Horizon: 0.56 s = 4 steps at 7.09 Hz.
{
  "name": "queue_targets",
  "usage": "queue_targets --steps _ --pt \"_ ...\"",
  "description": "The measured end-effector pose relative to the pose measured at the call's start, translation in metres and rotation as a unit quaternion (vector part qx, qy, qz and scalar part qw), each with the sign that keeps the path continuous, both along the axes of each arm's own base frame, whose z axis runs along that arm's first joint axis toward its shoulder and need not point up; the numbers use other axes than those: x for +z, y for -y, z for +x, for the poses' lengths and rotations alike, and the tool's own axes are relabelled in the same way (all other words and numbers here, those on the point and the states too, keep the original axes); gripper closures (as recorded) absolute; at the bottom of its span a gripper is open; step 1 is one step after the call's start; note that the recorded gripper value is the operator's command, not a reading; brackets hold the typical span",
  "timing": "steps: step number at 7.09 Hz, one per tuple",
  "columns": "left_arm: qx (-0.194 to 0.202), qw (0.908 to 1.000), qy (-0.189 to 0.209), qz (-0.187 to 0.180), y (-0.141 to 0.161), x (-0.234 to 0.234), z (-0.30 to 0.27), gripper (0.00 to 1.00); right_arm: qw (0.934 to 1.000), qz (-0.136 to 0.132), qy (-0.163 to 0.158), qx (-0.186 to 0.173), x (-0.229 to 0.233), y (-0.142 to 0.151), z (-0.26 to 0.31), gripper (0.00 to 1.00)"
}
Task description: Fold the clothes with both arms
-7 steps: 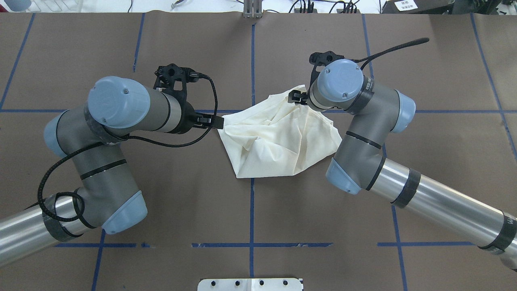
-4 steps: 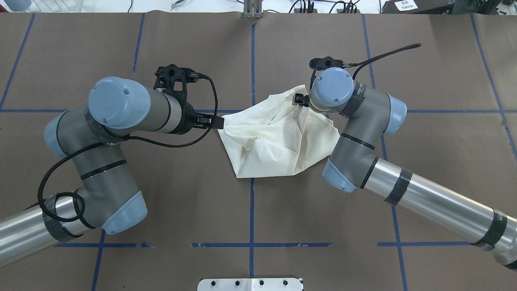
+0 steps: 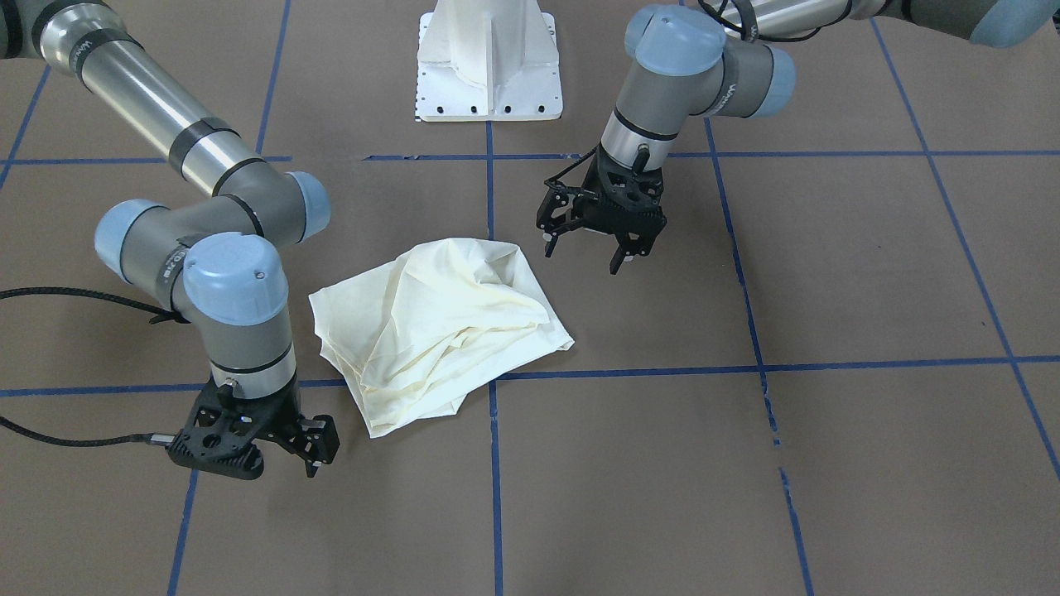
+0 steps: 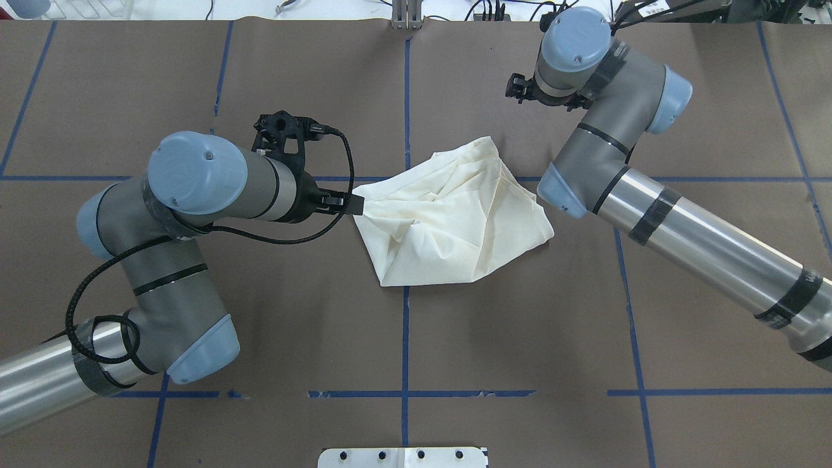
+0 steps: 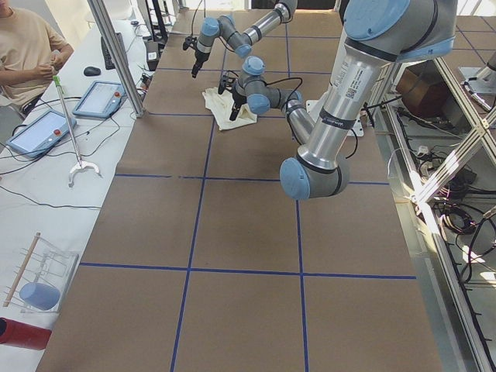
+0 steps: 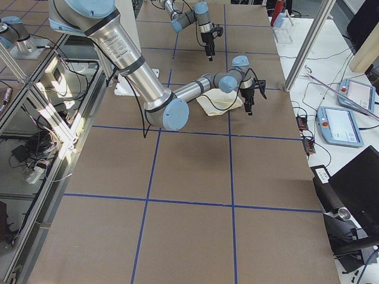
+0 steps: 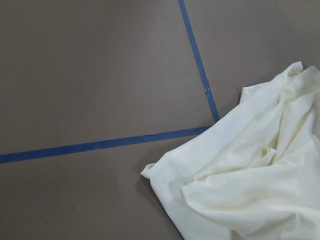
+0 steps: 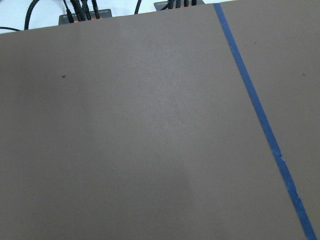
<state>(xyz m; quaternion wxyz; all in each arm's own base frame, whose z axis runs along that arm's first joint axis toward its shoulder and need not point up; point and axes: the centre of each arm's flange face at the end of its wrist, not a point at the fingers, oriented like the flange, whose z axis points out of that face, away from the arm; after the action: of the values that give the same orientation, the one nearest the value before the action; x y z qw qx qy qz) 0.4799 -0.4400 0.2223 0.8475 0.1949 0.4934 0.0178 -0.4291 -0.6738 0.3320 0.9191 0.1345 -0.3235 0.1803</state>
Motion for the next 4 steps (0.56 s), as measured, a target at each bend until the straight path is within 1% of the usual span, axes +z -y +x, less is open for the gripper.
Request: queue_targets --steps 1,2,3,4 --pt "0.016 0.9995 -0.022 0.014 -0.017 -0.004 0.012 0.0 0.9998 0.003 0.018 -0.012 -0.01 0.002 0.015 0.0" --pt "0.038 0.9971 -0.056 0.035 -0.039 -0.004 0.03 0.0 0.9992 0.012 0.032 -0.018 -0.019 -0.005 0.027 0.0" --pt "0.051 0.9925 -0.094 0.059 -0.053 0.006 0.05 0.0 0.9989 0.018 0.039 -0.021 -0.021 -0.012 0.034 0.0" --pt "0.054 0.9866 -0.127 0.087 -0.056 0.022 0.068 0.0 0.9988 0.02 0.04 -0.021 -0.021 -0.015 0.037 0.0"
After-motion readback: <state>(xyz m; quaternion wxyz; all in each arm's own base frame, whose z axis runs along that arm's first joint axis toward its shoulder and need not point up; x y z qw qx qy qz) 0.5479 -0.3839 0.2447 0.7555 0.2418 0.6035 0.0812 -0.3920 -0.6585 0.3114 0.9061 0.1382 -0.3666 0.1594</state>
